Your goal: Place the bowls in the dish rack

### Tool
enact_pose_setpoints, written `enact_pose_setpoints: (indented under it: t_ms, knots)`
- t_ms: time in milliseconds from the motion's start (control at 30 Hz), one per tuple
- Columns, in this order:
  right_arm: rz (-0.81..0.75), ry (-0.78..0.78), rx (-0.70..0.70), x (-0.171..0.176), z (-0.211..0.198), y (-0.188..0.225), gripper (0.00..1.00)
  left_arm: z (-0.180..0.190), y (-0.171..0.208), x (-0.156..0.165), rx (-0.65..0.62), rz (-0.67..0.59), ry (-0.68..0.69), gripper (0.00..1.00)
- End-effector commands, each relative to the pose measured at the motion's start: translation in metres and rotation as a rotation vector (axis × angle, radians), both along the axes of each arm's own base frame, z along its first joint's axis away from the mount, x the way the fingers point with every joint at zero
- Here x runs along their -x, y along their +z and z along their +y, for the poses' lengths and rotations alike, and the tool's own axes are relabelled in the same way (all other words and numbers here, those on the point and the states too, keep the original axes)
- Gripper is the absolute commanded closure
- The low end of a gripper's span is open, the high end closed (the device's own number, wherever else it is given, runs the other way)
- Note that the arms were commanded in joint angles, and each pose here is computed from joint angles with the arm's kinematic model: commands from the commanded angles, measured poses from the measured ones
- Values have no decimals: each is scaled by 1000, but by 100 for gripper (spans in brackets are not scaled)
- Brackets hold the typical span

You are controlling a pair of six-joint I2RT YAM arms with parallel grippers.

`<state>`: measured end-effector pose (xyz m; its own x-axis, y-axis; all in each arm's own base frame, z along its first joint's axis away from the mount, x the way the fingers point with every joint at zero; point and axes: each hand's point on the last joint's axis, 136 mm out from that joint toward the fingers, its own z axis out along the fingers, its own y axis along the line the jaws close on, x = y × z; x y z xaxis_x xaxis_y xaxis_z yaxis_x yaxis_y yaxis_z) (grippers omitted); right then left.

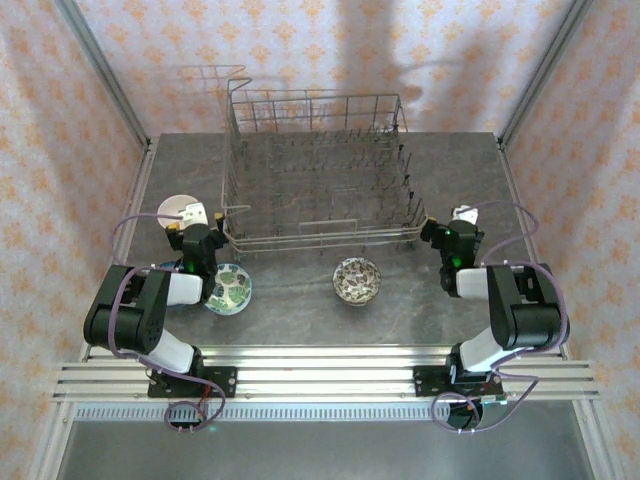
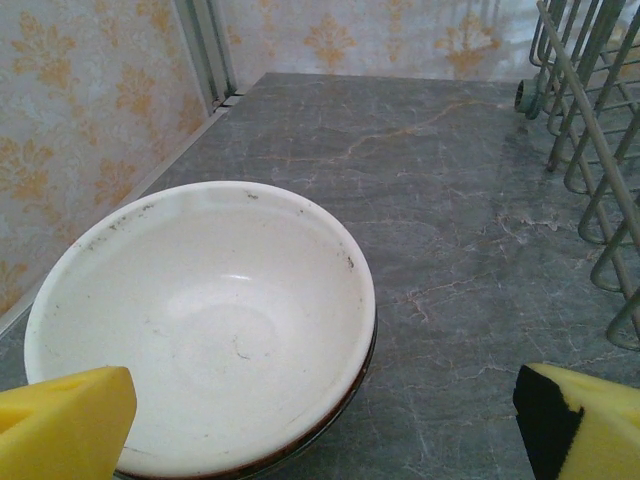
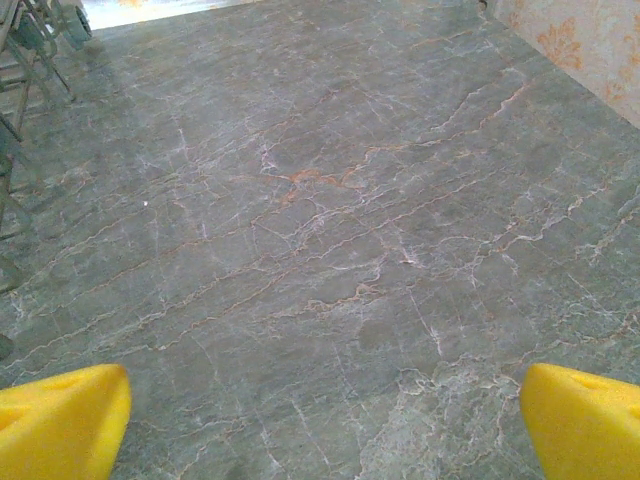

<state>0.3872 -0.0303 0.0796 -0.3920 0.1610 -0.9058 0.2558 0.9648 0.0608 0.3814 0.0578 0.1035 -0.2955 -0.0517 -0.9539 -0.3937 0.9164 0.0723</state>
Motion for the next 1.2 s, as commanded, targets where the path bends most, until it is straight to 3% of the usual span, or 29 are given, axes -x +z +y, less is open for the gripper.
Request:
enact_pose_setpoints:
  t_ms: [0,400,567,667,767,867,967,1167]
  knots:
    - [-61,-92,-5,1,-15,23,1,5,7,7,22,-36,22,1]
    - [-48,-135,-37,23,-20,69,1,27,71,40,42,-154,143,1]
    - [-87,-190,-19,43,-30,115,1,35,107,56,100,-155,213,1]
    - [-69,-188,-17,53,-30,144,1,20,138,57,205,-166,129,1]
    - [-3,-86,-57,51,-12,165,1,-10,174,54,336,-191,-27,1]
    - [74,46,-133,42,16,172,0,-43,199,52,429,-67,-182,1]
    - [171,121,-186,29,38,169,6,-67,203,54,495,67,-270,1]
    - [390,147,-146,3,63,146,13,-76,198,49,505,149,-302,1]
